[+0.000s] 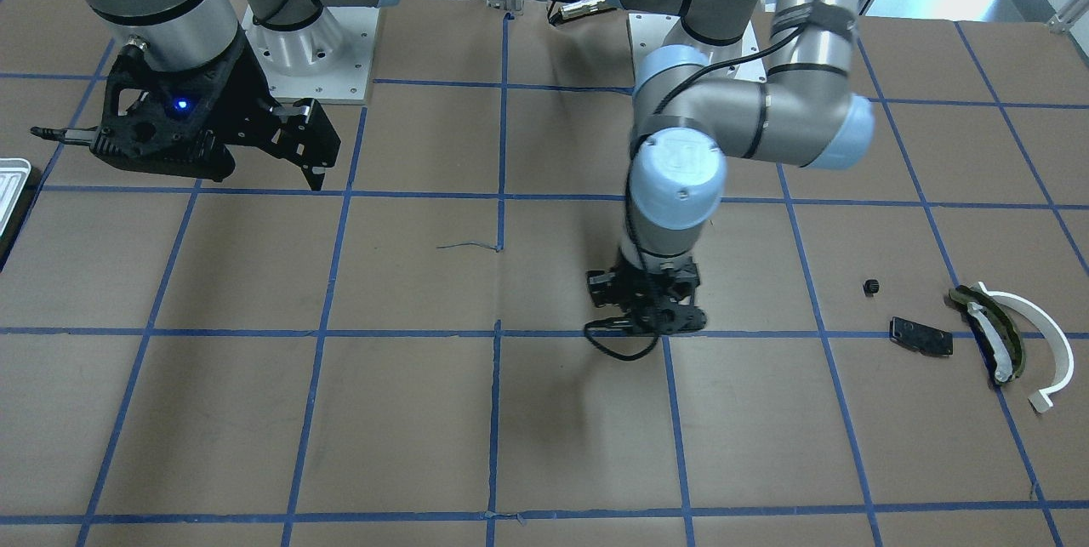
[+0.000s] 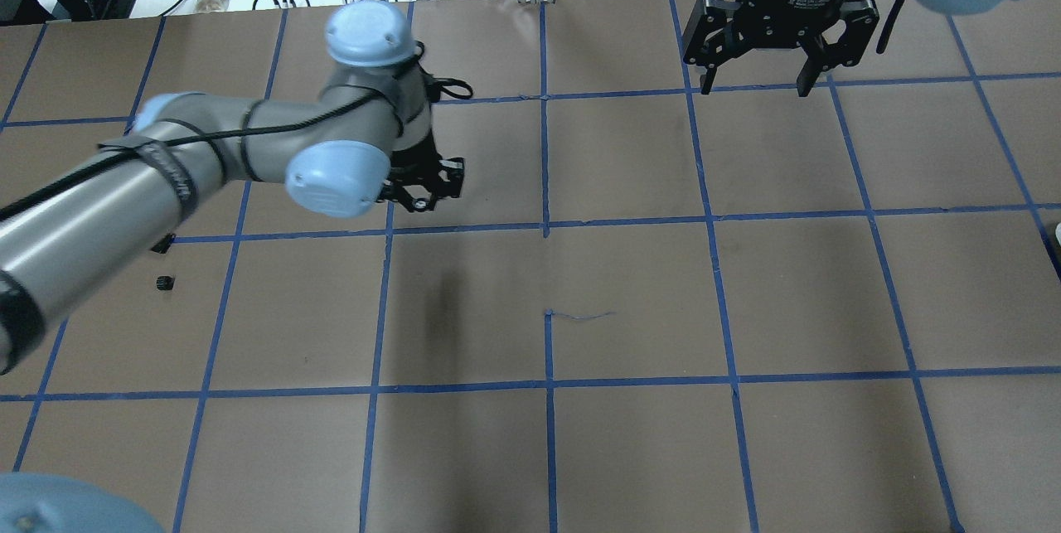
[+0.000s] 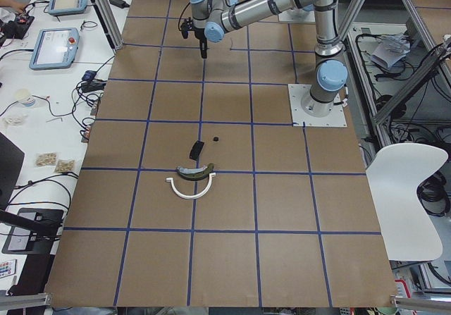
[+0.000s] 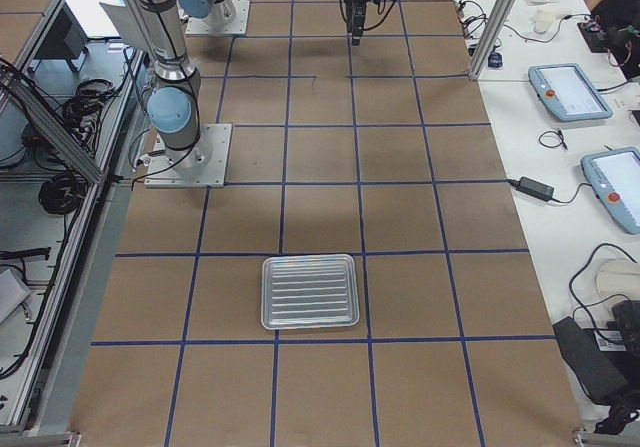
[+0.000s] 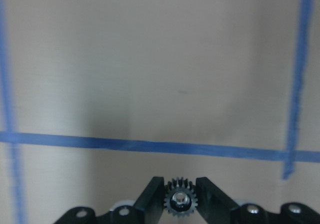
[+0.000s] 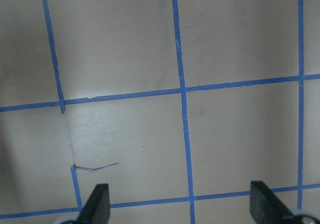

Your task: Place bearing gear from tray to pile

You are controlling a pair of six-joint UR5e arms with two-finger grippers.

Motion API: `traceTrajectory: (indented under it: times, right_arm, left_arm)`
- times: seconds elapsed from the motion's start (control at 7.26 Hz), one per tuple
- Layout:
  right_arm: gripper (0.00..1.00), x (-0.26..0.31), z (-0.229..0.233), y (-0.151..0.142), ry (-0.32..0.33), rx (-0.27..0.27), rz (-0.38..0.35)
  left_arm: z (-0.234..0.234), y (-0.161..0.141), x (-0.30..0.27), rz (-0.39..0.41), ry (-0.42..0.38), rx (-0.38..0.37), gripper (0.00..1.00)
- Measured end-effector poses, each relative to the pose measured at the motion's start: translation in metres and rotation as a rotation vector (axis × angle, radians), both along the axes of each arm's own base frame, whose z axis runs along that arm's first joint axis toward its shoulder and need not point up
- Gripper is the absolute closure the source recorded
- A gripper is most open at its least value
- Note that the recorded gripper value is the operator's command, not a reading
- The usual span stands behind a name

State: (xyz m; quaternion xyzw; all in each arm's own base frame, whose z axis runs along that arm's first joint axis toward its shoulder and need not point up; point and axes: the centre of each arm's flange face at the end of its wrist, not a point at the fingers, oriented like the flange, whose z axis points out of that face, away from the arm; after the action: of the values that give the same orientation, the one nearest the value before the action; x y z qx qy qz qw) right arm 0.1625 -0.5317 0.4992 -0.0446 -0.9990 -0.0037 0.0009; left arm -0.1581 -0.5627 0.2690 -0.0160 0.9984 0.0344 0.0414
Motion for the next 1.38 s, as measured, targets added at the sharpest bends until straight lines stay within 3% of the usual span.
traceTrajectory:
  times: [0.28, 0.41, 0.69, 1.38]
  right_arm:
    - [0.0, 0.001, 0.003, -0.001, -0.002, -0.017, 0.0]
    - [0.0, 0.001, 0.005, 0.001, -0.003, -0.025, 0.0]
    - [0.0, 0.001, 0.012, 0.008, -0.006, -0.039, -0.003]
    - [0.0, 0.0, 0.007, 0.023, -0.006, -0.031, -0.005]
  left_arm:
    - [0.008, 0.007, 0.149, -0.072, 0.001, 0.056, 1.0]
    - [-0.007, 0.016, 0.209, -0.085, 0.009, 0.05, 1.0]
    - [-0.042, 0.046, 0.291, -0.128, 0.023, 0.04, 1.0]
    - [-0.082, 0.061, 0.311, -0.147, 0.068, 0.037, 1.0]
